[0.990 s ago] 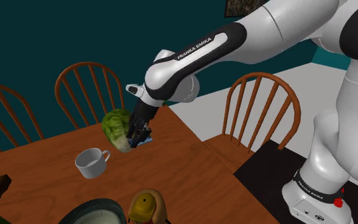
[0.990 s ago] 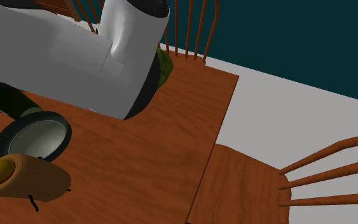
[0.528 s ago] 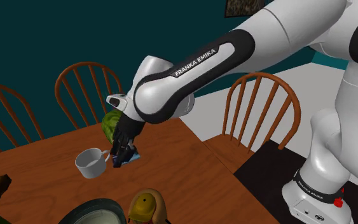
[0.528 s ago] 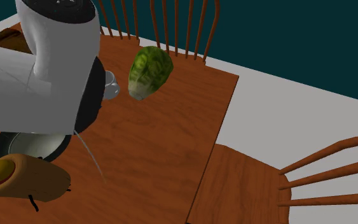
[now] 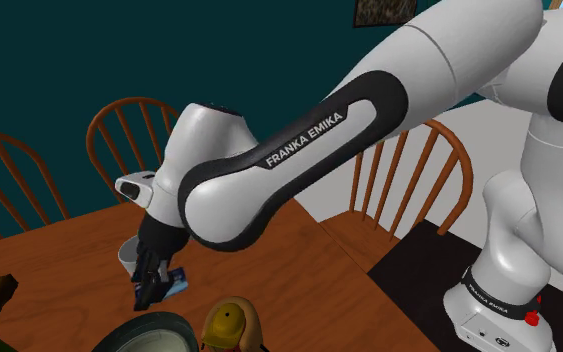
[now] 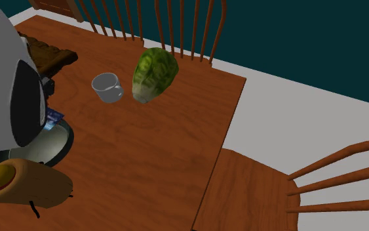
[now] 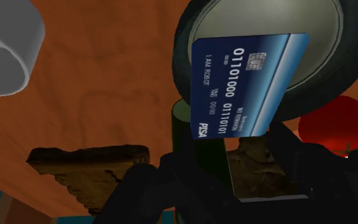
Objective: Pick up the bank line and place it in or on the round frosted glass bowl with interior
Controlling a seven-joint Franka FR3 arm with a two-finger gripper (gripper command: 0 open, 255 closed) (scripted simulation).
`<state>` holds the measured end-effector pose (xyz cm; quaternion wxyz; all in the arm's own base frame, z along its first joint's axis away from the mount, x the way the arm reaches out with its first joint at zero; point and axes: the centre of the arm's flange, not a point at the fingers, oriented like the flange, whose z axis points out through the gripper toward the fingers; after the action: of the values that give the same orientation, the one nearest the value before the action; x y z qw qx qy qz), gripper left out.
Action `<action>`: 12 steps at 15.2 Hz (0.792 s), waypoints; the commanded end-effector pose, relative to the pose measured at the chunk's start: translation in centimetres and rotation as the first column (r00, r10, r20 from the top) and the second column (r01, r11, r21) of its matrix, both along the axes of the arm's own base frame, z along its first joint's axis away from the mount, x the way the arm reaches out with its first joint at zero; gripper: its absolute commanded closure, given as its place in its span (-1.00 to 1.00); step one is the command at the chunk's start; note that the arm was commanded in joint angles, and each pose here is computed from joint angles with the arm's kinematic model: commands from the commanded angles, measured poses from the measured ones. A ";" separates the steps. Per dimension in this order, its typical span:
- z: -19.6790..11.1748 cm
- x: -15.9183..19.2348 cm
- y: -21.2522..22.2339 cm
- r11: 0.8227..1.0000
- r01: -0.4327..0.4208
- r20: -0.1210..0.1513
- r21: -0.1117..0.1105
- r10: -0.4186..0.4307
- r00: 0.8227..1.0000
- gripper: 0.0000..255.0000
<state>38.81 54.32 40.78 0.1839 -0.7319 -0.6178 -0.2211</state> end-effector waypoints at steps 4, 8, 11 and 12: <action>-0.1 -3.5 5.9 1.000 0.002 0.000 0.000 -0.002 1.000 1.00; -1.0 -5.1 8.8 1.000 0.002 0.000 0.000 -0.002 1.000 1.00; -2.6 -5.1 8.8 1.000 0.002 0.000 0.000 -0.002 1.000 1.00; -3.1 -5.1 8.8 1.000 0.002 0.000 0.000 -0.002 1.000 1.00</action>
<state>33.75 63.09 38.11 0.1839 -0.7323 -0.6173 -0.2211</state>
